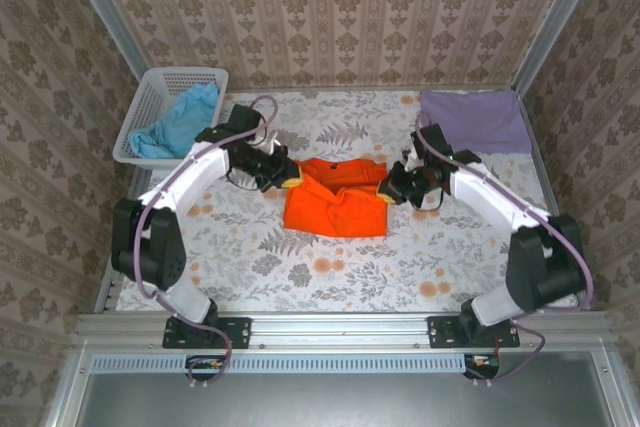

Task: Fold and stack the t-shirts

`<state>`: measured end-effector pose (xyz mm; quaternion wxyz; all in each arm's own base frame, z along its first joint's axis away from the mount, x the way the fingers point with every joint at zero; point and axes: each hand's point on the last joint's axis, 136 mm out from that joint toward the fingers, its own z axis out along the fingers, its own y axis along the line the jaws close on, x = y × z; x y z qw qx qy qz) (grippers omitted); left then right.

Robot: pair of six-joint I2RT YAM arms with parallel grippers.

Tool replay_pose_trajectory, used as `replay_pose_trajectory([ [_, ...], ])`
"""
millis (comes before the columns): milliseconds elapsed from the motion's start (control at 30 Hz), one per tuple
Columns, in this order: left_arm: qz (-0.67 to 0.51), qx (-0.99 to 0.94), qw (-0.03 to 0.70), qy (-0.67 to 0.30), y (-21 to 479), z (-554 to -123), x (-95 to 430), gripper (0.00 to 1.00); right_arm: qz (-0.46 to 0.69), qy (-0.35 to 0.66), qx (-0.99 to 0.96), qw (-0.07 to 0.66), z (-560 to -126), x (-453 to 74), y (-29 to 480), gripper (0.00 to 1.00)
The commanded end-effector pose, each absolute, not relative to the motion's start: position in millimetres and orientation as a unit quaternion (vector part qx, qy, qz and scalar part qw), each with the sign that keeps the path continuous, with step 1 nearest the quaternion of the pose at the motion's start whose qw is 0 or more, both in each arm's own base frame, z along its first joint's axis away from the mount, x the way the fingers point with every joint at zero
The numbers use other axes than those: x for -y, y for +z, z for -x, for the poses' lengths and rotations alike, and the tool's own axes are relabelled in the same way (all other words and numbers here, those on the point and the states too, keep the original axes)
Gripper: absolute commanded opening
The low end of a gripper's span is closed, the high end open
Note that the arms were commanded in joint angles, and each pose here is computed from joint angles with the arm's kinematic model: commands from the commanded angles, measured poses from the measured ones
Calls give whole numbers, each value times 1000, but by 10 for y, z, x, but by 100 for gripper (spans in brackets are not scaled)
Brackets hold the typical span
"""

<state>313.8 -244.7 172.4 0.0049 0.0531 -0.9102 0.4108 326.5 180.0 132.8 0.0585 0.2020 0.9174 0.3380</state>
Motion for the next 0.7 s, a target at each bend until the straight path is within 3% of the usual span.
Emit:
replay_pose_trajectory([
  [0,-87,906,-5,414,1747,-3487,2435,0,-208,337,-917,49,-3544,-1780,1326,0],
  [133,-138,895,-12,423,1585,-3965,2418,0,-237,334,-911,39,-4020,-1738,1131,1],
  [233,-190,891,-6,412,1284,-4373,2342,10,-272,329,-904,13,-4372,-1650,823,13],
  [300,-215,886,3,411,1148,-4632,2315,33,-298,306,-904,-4,-4530,-1515,639,27],
  [367,-215,884,-5,414,1197,-4820,2318,39,-311,305,-900,-1,-4663,-1433,624,44],
  [500,-185,893,-54,407,1594,-4964,2293,67,-313,287,-904,43,-4741,-1169,904,56],
  [667,-151,906,-100,383,1898,-4745,2197,67,-285,301,-904,104,-4556,-1084,1358,54],
])
